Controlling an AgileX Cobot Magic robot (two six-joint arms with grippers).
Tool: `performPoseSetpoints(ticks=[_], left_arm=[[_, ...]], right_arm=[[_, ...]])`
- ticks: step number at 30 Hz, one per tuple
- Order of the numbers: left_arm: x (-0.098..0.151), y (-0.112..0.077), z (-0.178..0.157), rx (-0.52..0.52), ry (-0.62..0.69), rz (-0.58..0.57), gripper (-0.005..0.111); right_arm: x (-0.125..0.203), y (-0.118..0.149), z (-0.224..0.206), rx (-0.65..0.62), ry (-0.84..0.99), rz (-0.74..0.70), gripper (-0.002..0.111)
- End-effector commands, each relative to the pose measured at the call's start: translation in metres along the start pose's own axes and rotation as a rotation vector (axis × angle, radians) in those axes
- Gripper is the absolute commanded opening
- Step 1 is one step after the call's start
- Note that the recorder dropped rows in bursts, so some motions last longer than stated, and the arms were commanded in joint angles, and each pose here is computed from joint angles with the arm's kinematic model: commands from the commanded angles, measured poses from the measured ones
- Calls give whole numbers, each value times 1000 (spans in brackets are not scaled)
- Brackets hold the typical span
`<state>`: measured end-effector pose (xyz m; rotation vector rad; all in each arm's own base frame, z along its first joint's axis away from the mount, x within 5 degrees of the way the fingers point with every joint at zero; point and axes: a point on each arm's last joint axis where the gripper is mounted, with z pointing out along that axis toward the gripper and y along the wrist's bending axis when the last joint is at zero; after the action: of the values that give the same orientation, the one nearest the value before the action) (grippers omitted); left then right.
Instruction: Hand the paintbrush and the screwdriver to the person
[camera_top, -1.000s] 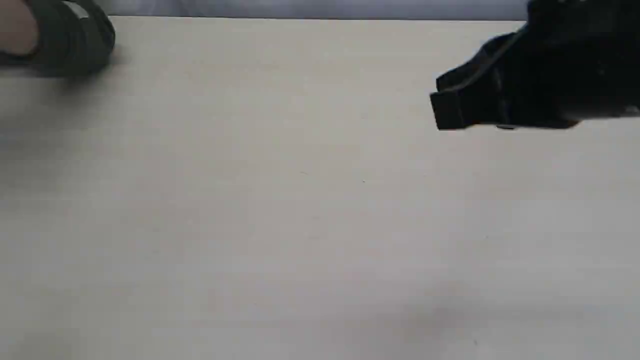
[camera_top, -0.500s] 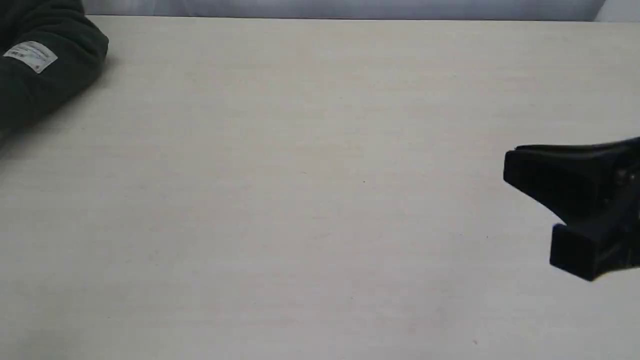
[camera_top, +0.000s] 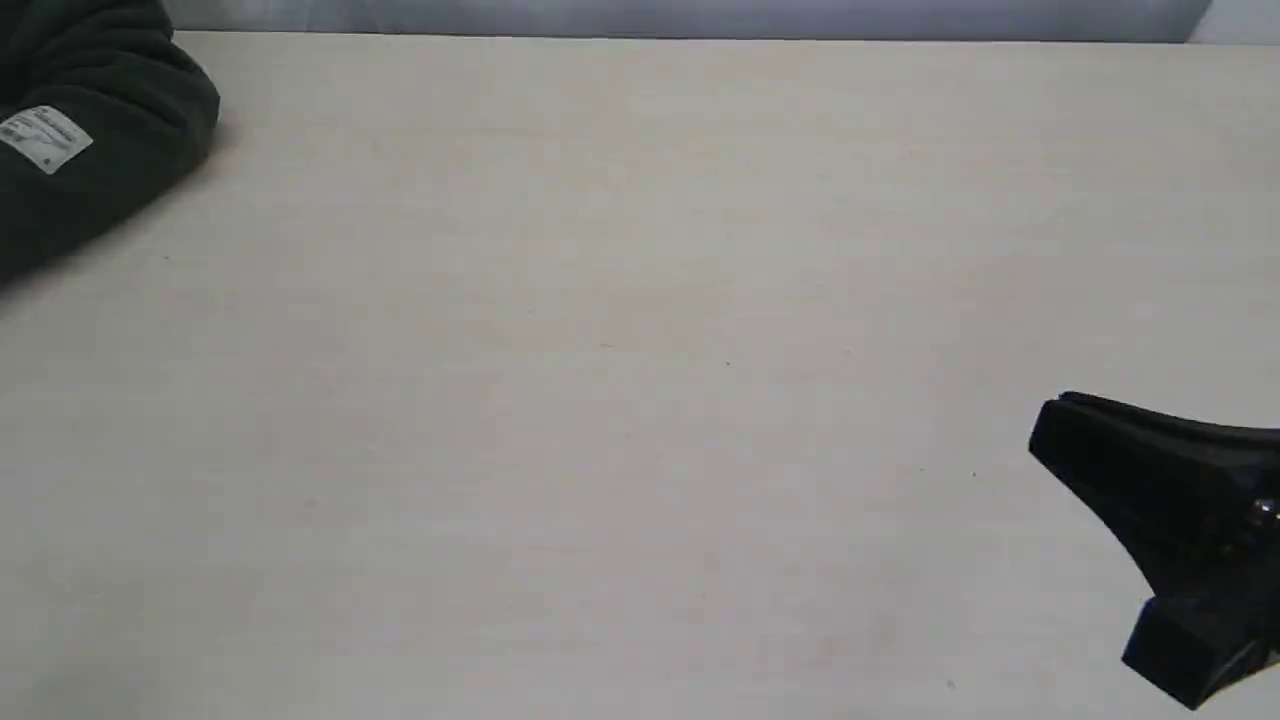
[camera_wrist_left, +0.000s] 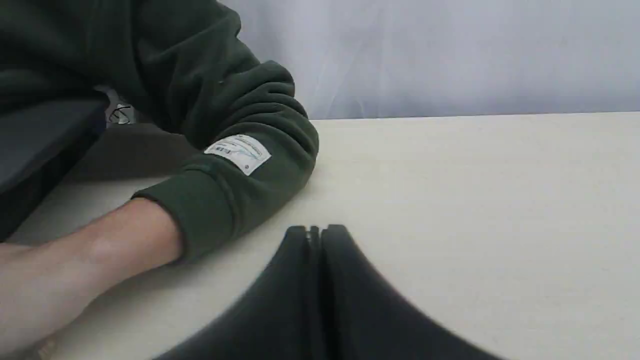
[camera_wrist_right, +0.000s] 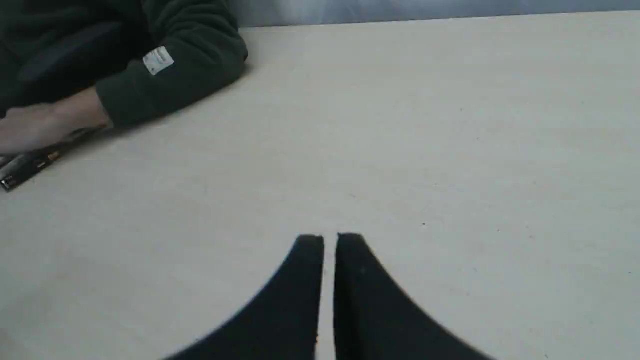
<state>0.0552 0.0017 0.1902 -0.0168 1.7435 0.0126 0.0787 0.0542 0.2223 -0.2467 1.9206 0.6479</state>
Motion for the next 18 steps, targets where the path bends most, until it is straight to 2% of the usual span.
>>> performPoseSetpoints(ticks=[1, 10, 18], left_arm=[[0, -1, 0, 8, -8, -6, 0], [0, -1, 0, 8, -11, -6, 0], [0, -1, 0, 8, -11, -6, 0]], right_arm=[[7, -4, -2, -4, -71, 6, 4], [30, -13, -7, -8, -117, -9, 4], [30, -12, -15, -32, -159, -44, 4]])
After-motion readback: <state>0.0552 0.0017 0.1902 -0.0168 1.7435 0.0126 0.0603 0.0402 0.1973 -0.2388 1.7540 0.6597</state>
